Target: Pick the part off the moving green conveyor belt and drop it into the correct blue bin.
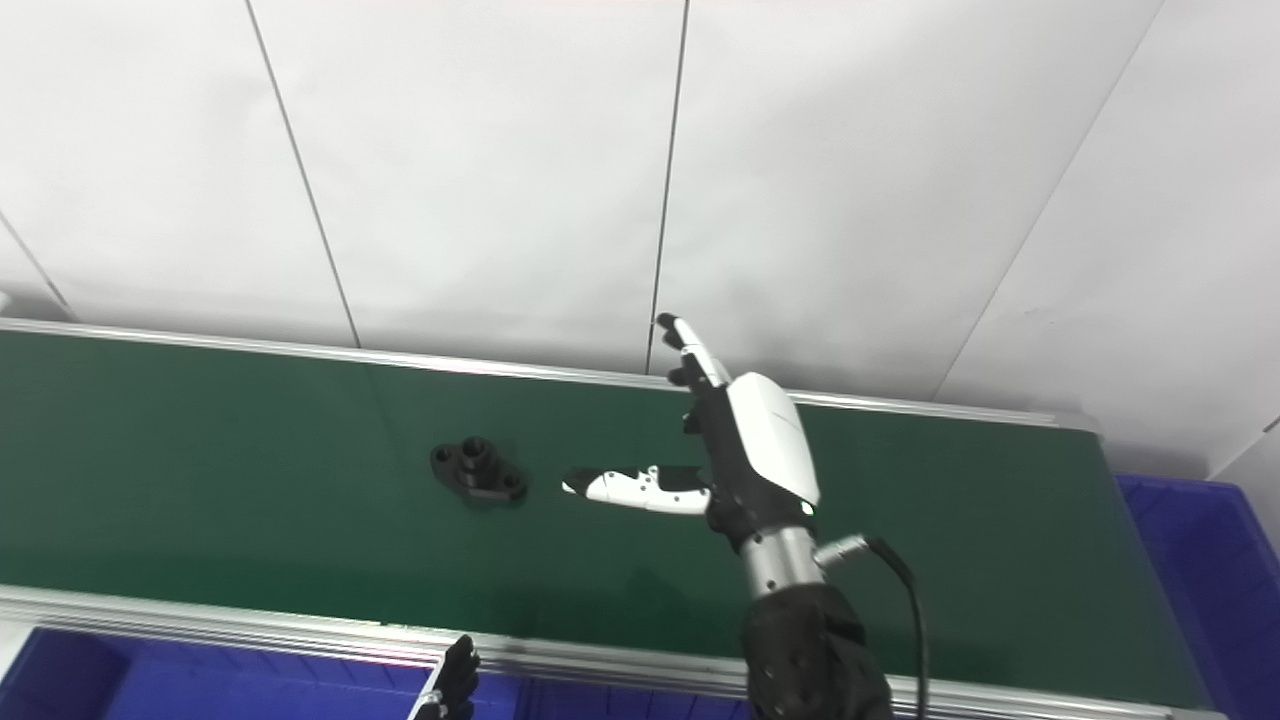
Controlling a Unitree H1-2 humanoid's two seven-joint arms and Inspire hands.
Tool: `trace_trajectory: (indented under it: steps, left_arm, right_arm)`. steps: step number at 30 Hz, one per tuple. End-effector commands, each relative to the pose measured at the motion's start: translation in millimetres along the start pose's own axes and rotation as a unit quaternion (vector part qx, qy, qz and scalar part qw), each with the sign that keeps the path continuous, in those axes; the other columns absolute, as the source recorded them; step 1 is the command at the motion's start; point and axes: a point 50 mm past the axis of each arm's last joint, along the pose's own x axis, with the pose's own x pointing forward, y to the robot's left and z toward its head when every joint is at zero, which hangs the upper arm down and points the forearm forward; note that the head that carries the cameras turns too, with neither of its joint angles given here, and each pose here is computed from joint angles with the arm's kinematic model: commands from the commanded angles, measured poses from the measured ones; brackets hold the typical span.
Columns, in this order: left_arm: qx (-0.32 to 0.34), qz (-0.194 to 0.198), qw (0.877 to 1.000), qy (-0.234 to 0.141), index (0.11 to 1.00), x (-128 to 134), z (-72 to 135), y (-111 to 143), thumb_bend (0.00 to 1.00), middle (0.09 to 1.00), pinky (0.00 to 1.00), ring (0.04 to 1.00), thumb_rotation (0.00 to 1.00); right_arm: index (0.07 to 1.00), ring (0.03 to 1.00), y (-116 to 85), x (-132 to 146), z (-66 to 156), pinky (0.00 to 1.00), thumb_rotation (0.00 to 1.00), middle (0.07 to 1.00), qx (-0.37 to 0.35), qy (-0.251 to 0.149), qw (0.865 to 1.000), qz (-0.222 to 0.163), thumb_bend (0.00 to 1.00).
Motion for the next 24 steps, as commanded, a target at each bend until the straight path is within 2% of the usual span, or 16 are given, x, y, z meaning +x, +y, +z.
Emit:
trace_trajectory:
  steps: [1, 9, 13, 19, 24]
  left_arm:
    - [-0.007, -0.002, 1.000, -0.025, 1.000, -0.1, 8.7, -8.8, 0.70, 1.000, 1.00, 1.000, 0.90]
    - [0.007, -0.003, 1.000, -0.025, 1.000, -1.0, 9.2, -16.9, 0.71, 1.000, 1.00, 1.000, 0.92]
    - [0.012, 0.003, 0.999, -0.029, 1.000, -0.3, 10.0, -21.0, 0.70, 1.000, 0.97, 0.983, 0.94]
    - [0.012, 0.008, 0.999, -0.030, 1.000, 0.9, 11.9, -28.0, 0.70, 1.000, 0.95, 0.965, 0.96]
    - [0.001, 0.006, 1.000, -0.028, 1.000, 1.3, 14.5, -33.1, 0.71, 1.000, 0.95, 0.968, 0.95]
  right_arm:
    - [0.929, 0.797, -6.6, 14.7, 11.7, 0.61, 0.57, 0.895, -0.023, -0.016, 1.000, -0.014, 1.00]
    - [0.926, 0.781, 11.6, 49.4, 16.7, 0.58, 0.60, 0.885, -0.087, -0.016, 0.996, 0.016, 1.00]
    - [0.914, 0.773, 21.2, 61.3, 18.8, 0.59, 0.60, 0.862, -0.126, -0.013, 0.991, 0.039, 1.00]
    - [0.900, 0.788, 34.7, 74.4, 21.3, 0.60, 0.58, 0.862, -0.172, -0.008, 0.983, 0.068, 1.00]
    - [0.893, 0.783, 51.9, 84.1, 21.5, 0.57, 0.60, 0.867, -0.225, -0.004, 0.970, 0.096, 1.00]
